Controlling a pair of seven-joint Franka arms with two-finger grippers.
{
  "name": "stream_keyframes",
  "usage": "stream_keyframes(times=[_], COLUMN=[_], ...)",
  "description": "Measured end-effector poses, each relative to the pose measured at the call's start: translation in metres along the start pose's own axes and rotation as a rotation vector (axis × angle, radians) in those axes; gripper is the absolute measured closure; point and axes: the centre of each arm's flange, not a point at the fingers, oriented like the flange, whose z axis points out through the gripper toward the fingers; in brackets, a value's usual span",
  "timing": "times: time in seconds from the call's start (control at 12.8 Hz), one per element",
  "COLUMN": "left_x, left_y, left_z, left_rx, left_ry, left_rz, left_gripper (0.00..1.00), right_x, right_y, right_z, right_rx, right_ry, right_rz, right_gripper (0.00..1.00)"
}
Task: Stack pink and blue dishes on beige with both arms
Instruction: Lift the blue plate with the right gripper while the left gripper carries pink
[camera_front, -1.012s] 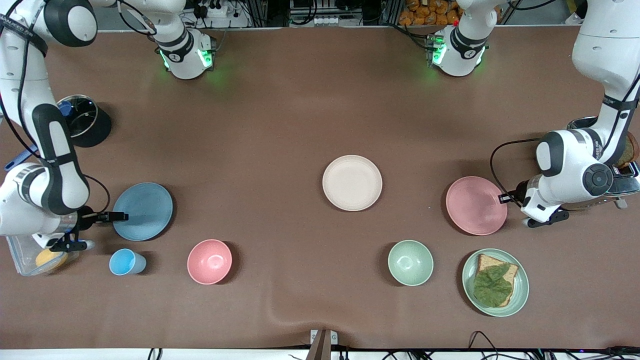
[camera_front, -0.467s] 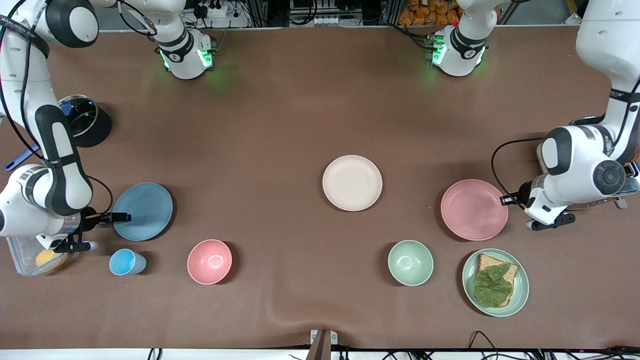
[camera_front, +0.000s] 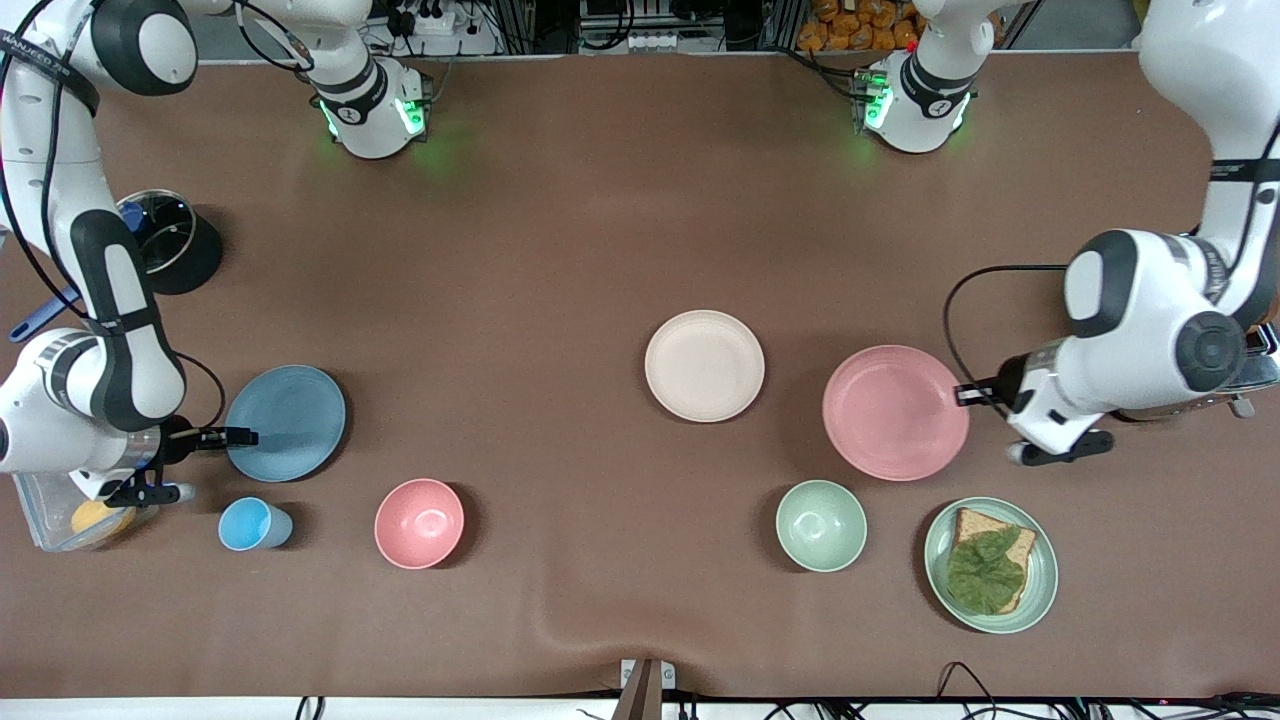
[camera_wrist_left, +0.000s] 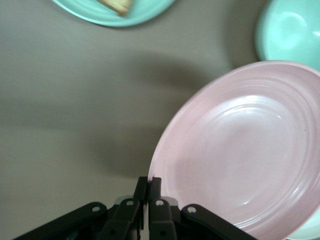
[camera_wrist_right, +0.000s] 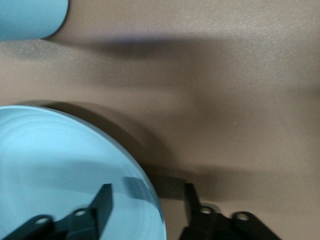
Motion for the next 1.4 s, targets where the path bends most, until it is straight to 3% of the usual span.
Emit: stream_keyframes(times=[0.23, 0.39, 1.01, 1.4], left_x=[-0.017, -0.024, -0.037, -0.041], left_y=[0.049, 0.067, 0.098, 0.105], left_z=[0.01, 0.014, 0.023, 0.026], left_rx=[0.008, 0.013, 0.022, 0.025], left_ry=[-0.012, -0.016, -0.023, -0.025], left_rz=[-0.031, -0.04, -0.064, -0.059], left_gripper=[0.95, 0.95, 0.95, 0.95], right_x=[0.0, -0.001, 0.004, 0.004], right_y=[0.001, 0.0, -0.009, -0.051], right_z=[0.0, -0.003, -0.019, -0.09], right_rx=[-0.002, 0.0, 0.007, 0.106], right_ry=[0.001, -0.003, -0.004, -0.16], right_rz=[-0.039, -0.055, -0.081, -0.117], right_gripper=[0.77, 0.92, 0.94, 0.94])
